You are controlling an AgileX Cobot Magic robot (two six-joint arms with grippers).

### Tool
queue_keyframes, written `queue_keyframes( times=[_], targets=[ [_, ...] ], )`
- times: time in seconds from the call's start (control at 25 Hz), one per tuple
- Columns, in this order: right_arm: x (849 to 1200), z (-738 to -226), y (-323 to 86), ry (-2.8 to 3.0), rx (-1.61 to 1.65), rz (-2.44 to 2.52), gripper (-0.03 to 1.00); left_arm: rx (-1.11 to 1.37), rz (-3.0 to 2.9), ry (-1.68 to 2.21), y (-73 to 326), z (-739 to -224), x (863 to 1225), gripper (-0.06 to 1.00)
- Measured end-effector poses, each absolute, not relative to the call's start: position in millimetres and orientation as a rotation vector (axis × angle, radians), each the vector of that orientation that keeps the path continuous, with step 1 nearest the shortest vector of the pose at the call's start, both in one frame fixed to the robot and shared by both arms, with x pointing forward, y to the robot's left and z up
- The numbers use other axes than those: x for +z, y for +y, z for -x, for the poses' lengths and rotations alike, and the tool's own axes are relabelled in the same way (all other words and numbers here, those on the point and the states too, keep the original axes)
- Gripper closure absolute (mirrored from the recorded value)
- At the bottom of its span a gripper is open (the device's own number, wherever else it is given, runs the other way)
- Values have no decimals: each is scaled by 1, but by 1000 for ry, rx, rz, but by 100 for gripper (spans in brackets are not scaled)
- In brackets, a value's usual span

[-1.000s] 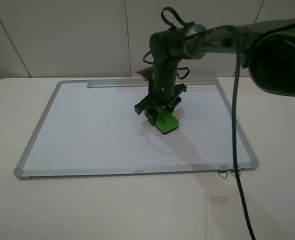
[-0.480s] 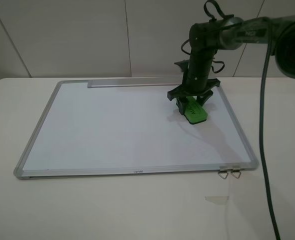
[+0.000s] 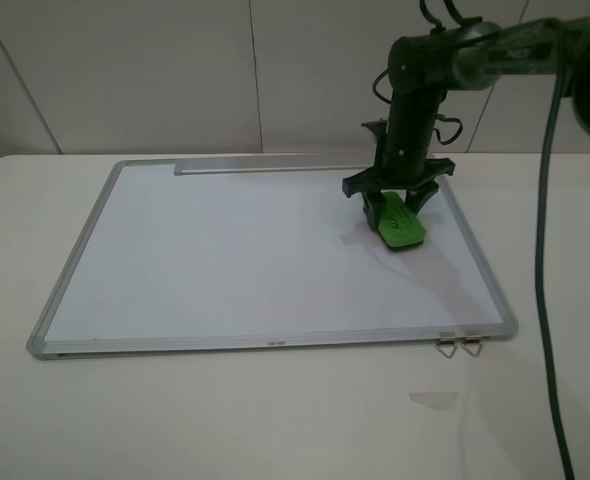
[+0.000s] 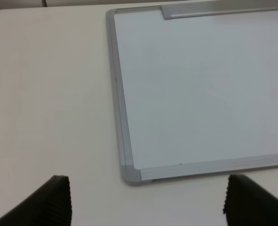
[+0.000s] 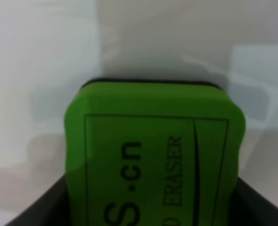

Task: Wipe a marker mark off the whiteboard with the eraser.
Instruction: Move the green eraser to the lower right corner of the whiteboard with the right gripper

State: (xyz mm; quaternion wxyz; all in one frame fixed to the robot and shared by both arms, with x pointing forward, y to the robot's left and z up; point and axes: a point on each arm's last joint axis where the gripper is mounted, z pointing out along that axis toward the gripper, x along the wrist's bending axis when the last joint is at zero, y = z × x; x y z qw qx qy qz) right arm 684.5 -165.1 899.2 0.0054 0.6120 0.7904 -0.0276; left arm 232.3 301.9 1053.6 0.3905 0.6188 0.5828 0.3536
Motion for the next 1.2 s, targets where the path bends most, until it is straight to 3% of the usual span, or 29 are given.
queue_keyframes(
  times=[0.16,0.32,0.56,0.84,1.2],
  targets=[
    [952,-670,-176,2409,14,-1926,38,899,-1572,1481,302,-232,1054,26],
    [973,-645,-198,2351,-4,-2011,38,899,-1572,1481,302,-232,1054,26],
    [961,-600,-229,2247,0,-2127,38,899,-1572,1481,302,-232,1054,26],
    [917,-564,-239,2220,25,-2151,38,899,-1572,1481,302,-232,1054,26],
    [900,-553,-241,2178,61,-2179,38,899,-1572,1481,302,-232,1054,26]
  ],
)
